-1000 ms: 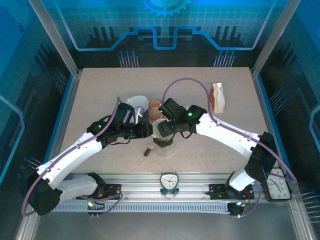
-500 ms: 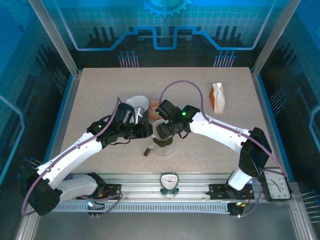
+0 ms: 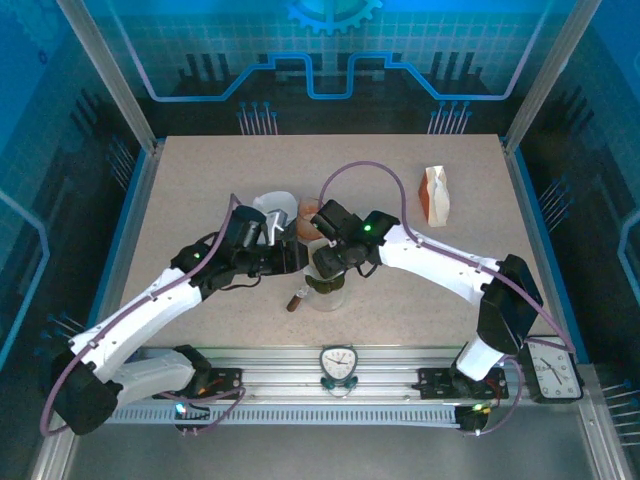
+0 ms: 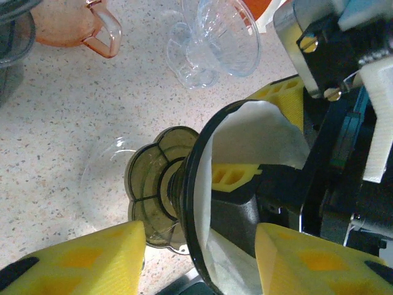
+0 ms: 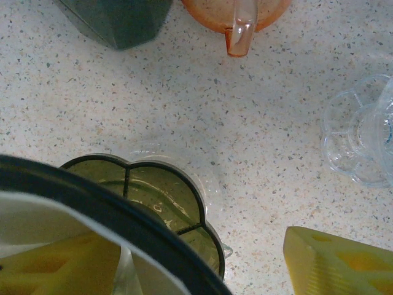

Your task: Place the coffee filter in the dripper

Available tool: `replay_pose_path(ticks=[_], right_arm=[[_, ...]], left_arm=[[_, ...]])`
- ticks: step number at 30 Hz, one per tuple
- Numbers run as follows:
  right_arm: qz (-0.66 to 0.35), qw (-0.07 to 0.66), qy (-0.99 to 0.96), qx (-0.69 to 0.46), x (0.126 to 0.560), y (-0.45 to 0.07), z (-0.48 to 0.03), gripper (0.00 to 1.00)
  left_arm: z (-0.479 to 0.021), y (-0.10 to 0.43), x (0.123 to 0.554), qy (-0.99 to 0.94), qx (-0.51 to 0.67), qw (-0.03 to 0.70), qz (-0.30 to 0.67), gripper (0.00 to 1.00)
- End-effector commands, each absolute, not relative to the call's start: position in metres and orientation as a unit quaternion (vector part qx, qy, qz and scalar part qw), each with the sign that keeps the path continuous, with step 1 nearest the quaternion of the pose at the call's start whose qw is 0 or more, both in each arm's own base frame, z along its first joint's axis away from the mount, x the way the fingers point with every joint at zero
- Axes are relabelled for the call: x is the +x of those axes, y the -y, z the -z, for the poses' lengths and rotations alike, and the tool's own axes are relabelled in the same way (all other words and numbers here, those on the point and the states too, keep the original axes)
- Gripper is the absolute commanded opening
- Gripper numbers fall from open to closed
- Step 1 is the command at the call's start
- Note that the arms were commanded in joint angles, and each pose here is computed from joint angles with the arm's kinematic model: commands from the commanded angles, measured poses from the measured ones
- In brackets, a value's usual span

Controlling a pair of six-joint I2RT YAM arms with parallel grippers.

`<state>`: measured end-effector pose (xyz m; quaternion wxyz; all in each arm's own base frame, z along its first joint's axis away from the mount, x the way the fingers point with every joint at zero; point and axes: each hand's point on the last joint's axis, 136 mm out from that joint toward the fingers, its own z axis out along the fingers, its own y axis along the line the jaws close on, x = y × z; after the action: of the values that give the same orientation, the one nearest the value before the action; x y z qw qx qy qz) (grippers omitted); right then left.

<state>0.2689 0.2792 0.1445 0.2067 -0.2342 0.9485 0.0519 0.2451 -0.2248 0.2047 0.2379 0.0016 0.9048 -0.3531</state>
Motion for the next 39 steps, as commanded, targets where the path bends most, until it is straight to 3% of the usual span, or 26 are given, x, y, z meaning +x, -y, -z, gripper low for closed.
replay_pose_path(ticks=[1, 14, 18, 22, 24, 26, 31, 39], right_arm=[[-0.043, 0.193, -0.953, -0.229, 0.27, -0.273, -0.131, 0.72], [-0.043, 0.191, -0.954, -0.227, 0.269, -0.273, -0.128, 0.72], [-0.043, 0.192, -0.954, -0.226, 0.269, -0.273, -0.129, 0.72], [-0.043, 0.191, -0.954, -0.226, 0.269, -0.273, -0.129, 0.72], [-0.044, 0.192, -0.954, -0.226, 0.269, -0.273, -0.13, 0.72], [-0.045, 0.191, -0.954, -0.227, 0.269, -0.274, -0.129, 0.72], [-0.047, 0.193, -0.954, -0.224, 0.27, -0.274, -0.13, 0.72], [-0.065, 0.221, -0.949, -0.214, 0.274, -0.272, -0.155, 0.73]], left_arm=[[-0.201, 0.226, 0.247, -0.907, -0.001, 0.234, 0.349, 0.42], [-0.188, 0.224, 0.246, -0.917, -0.007, 0.219, 0.334, 0.33], [-0.188, 0.225, 0.246, -0.916, -0.007, 0.218, 0.337, 0.21], [-0.189, 0.225, 0.246, -0.915, -0.008, 0.218, 0.34, 0.21], [-0.189, 0.225, 0.246, -0.915, -0.009, 0.218, 0.34, 0.29], [-0.189, 0.225, 0.246, -0.914, -0.01, 0.218, 0.341, 0.31], [-0.187, 0.226, 0.245, -0.915, -0.007, 0.214, 0.341, 0.2], [-0.186, 0.224, 0.243, -0.917, -0.008, 0.213, 0.339, 0.17]])
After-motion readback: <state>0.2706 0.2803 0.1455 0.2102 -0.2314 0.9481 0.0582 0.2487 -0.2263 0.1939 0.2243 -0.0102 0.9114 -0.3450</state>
